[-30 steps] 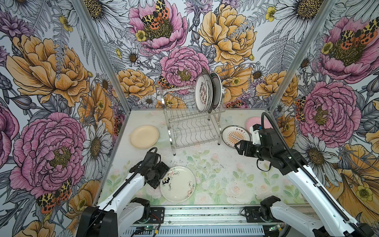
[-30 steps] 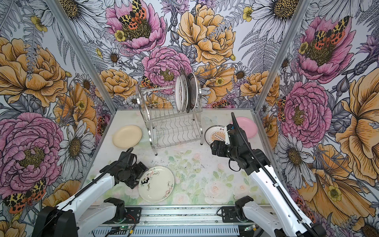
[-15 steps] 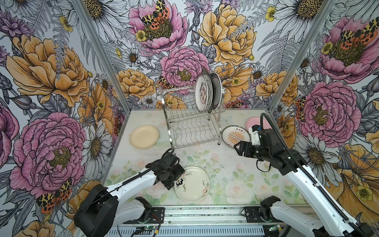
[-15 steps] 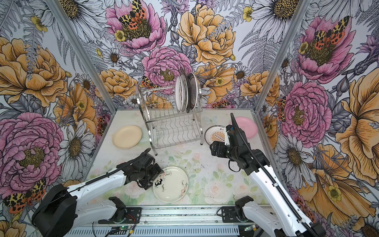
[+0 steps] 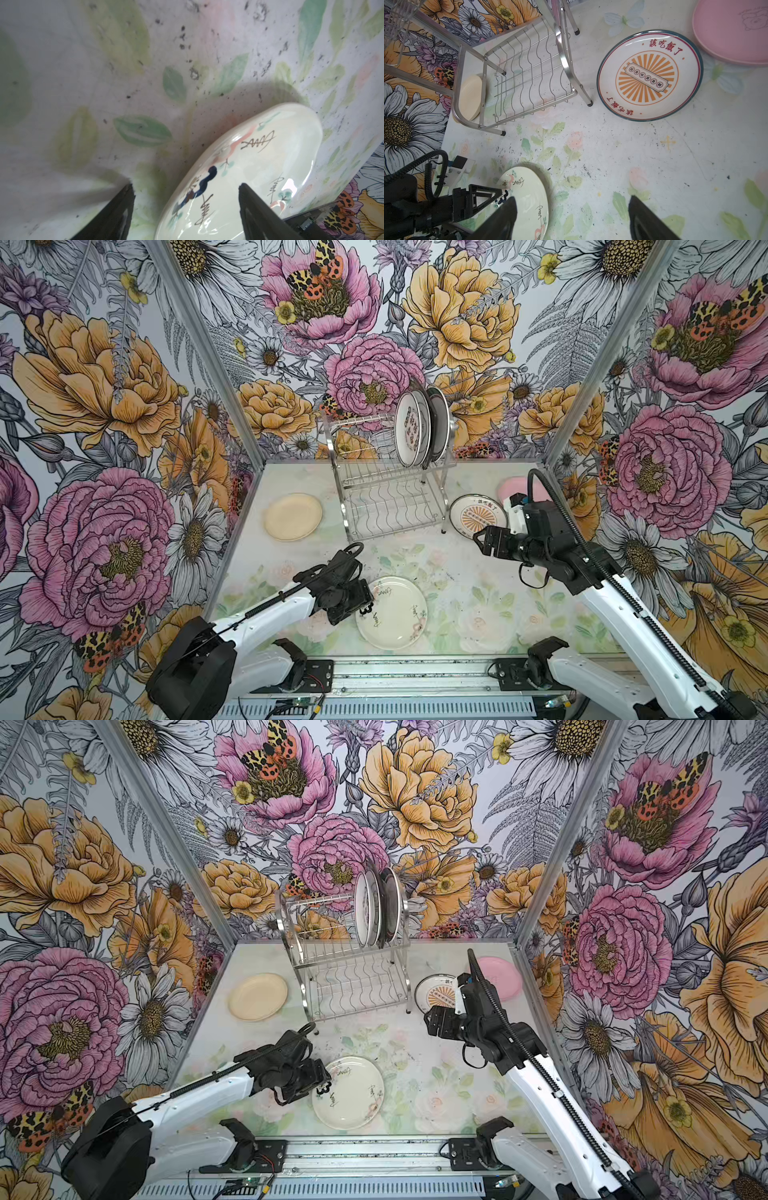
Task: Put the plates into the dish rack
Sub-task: 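Tilt the floral plate up with the left gripper while right gripper approaches it, then grip the raised floral plate edge with the right gripper and lift it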
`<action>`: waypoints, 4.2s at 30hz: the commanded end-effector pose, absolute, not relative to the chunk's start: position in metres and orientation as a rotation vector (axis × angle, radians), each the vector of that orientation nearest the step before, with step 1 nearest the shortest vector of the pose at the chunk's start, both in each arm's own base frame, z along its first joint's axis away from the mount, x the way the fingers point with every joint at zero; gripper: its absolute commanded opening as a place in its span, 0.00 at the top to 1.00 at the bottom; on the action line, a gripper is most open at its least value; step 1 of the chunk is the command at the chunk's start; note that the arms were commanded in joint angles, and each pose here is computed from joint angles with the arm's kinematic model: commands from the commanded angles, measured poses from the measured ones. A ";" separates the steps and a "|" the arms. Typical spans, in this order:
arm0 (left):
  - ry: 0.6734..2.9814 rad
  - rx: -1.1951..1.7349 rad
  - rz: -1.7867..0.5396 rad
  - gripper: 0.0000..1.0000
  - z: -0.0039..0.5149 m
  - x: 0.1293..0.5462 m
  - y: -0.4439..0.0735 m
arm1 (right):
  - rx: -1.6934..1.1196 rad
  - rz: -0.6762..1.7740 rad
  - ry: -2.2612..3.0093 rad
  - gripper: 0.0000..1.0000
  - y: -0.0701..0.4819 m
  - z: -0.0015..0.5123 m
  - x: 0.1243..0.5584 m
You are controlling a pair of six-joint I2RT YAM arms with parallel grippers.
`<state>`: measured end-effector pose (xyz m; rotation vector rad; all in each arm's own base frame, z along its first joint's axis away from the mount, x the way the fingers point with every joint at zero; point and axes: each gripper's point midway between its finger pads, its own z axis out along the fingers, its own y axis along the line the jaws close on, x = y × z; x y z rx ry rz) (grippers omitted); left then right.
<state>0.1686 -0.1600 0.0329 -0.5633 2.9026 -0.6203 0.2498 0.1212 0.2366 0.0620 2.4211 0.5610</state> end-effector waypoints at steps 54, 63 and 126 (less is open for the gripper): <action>2.503 -0.128 -1.308 1.00 0.108 0.195 -0.230 | -0.004 0.842 2.525 0.15 0.159 0.200 0.242; 2.402 -0.029 -1.401 1.00 0.153 0.208 -0.244 | -0.045 0.979 2.574 0.15 0.176 0.184 0.236; 2.457 -0.167 -1.011 0.21 0.177 0.250 -0.181 | -0.154 0.922 2.358 1.00 0.193 0.286 0.241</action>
